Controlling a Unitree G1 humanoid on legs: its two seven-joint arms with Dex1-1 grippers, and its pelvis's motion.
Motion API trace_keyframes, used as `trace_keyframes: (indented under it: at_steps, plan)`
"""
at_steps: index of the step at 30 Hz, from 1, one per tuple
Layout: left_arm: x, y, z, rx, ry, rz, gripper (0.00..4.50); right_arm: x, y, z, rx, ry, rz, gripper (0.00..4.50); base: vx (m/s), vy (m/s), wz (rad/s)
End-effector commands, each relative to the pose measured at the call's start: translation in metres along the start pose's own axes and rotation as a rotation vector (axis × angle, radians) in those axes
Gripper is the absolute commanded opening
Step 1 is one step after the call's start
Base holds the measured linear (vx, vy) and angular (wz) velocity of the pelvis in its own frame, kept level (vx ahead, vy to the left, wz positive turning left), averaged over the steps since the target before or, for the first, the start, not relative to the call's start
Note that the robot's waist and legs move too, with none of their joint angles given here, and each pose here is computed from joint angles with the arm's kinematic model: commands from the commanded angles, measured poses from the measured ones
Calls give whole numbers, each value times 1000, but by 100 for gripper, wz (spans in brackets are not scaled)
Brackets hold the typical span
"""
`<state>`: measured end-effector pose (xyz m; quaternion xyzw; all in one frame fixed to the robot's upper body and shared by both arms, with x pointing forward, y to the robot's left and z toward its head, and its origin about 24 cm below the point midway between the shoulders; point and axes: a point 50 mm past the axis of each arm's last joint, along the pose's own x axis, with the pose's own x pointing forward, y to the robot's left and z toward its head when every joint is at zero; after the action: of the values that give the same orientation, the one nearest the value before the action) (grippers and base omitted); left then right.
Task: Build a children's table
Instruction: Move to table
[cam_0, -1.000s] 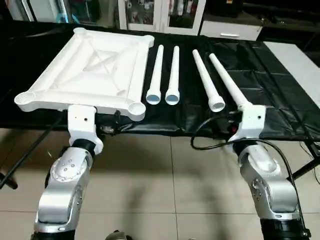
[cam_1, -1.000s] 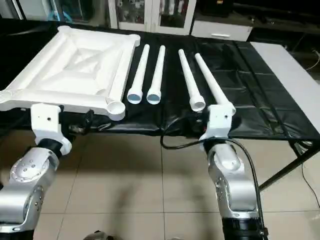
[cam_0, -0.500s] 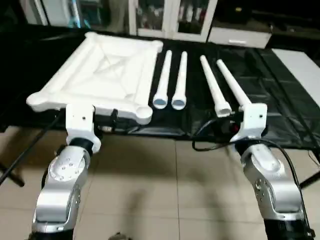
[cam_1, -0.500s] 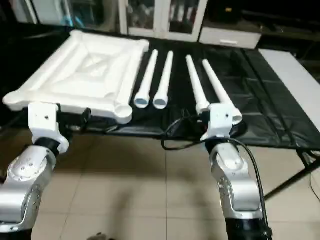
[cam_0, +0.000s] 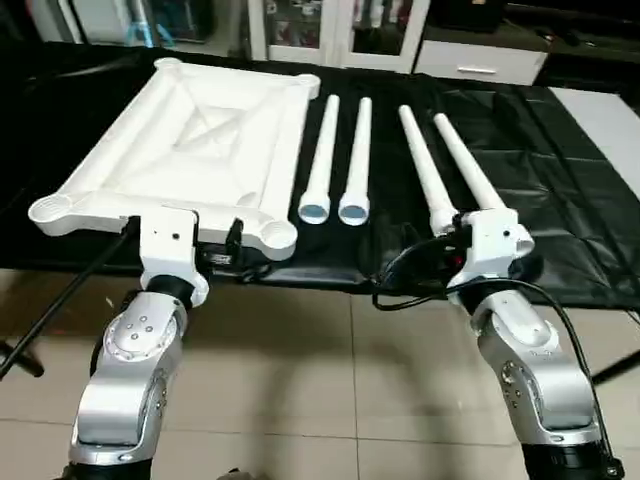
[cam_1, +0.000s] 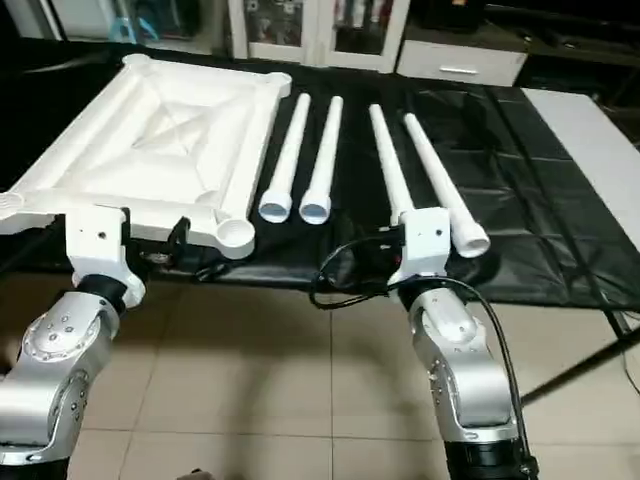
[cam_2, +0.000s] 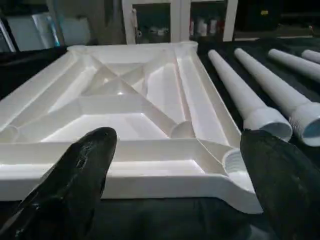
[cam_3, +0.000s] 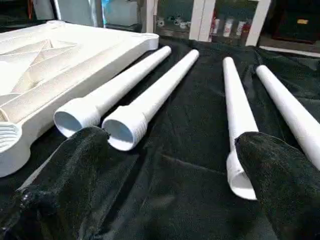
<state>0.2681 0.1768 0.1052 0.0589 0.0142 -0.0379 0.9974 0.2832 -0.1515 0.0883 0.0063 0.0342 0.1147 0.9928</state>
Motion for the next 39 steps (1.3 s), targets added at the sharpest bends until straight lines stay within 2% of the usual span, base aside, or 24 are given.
trace_keyframes:
  at_steps: [1,7,18,24,31,39]
  plan:
    - [-2,0,3,6,-6,5,445,0,-2,3,-28,-7,-4,450,0,0,0]
    - [-1,0,3,7,-9,4,445,2,-1,5,-1,-15,-5,450,23,0,44]
    - [2,0,4,2,-14,3,445,1,3,6,-15,-10,21,450,44,-29,7]
    - [2,-1,5,-1,-17,-2,445,2,1,5,-20,-7,7,450,89,46,3]
    - [0,-10,-5,-33,6,-35,445,1,-4,4,13,2,-34,450,88,-25,2]
    - [-1,-11,-7,-41,1,-30,445,0,-10,5,-16,3,-49,450,109,35,-33]
